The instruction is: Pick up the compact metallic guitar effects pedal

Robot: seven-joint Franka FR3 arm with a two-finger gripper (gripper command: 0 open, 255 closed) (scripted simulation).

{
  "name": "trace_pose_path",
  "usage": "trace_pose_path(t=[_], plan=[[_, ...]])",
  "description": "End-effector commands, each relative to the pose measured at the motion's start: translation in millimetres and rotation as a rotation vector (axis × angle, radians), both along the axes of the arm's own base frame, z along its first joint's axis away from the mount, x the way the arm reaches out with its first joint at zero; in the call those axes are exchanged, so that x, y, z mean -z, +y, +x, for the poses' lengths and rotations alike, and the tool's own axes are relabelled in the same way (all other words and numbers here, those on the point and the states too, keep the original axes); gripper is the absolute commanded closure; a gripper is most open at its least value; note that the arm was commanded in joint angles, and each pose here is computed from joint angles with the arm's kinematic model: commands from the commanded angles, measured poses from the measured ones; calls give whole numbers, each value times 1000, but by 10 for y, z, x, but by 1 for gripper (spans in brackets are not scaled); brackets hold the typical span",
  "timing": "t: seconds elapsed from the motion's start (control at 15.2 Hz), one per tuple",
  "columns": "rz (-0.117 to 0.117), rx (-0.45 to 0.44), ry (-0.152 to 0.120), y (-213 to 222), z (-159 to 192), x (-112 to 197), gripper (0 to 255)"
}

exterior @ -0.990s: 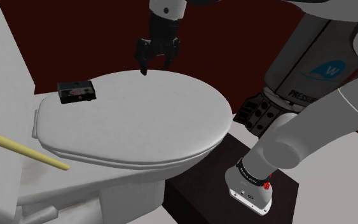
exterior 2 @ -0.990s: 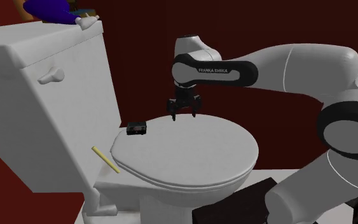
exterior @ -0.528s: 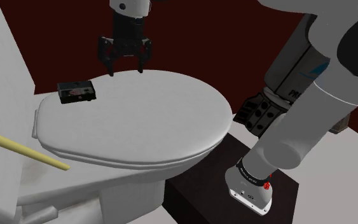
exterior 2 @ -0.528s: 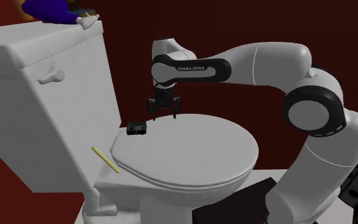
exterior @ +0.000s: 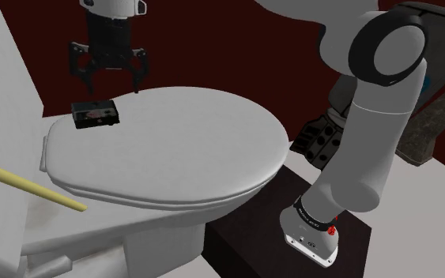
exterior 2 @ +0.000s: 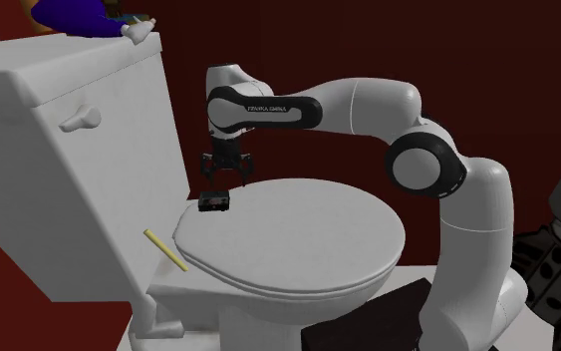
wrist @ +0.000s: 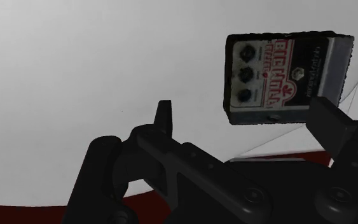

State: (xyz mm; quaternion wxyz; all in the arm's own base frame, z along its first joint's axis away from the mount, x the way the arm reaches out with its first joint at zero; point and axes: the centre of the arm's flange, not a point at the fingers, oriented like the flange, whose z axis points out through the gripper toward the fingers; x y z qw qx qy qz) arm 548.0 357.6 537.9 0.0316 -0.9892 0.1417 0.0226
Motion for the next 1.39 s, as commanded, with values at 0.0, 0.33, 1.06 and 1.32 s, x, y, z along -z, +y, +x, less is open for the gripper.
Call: trace_pose_path(t=[0.0, 0.33, 1.06, 1.32], plan=[[1, 8, 2, 21, 45, 86, 0], [1, 8, 2, 21, 45, 350, 0], [1, 8, 2, 24, 44, 382, 255], [1, 8, 2, 21, 45, 222, 255]])
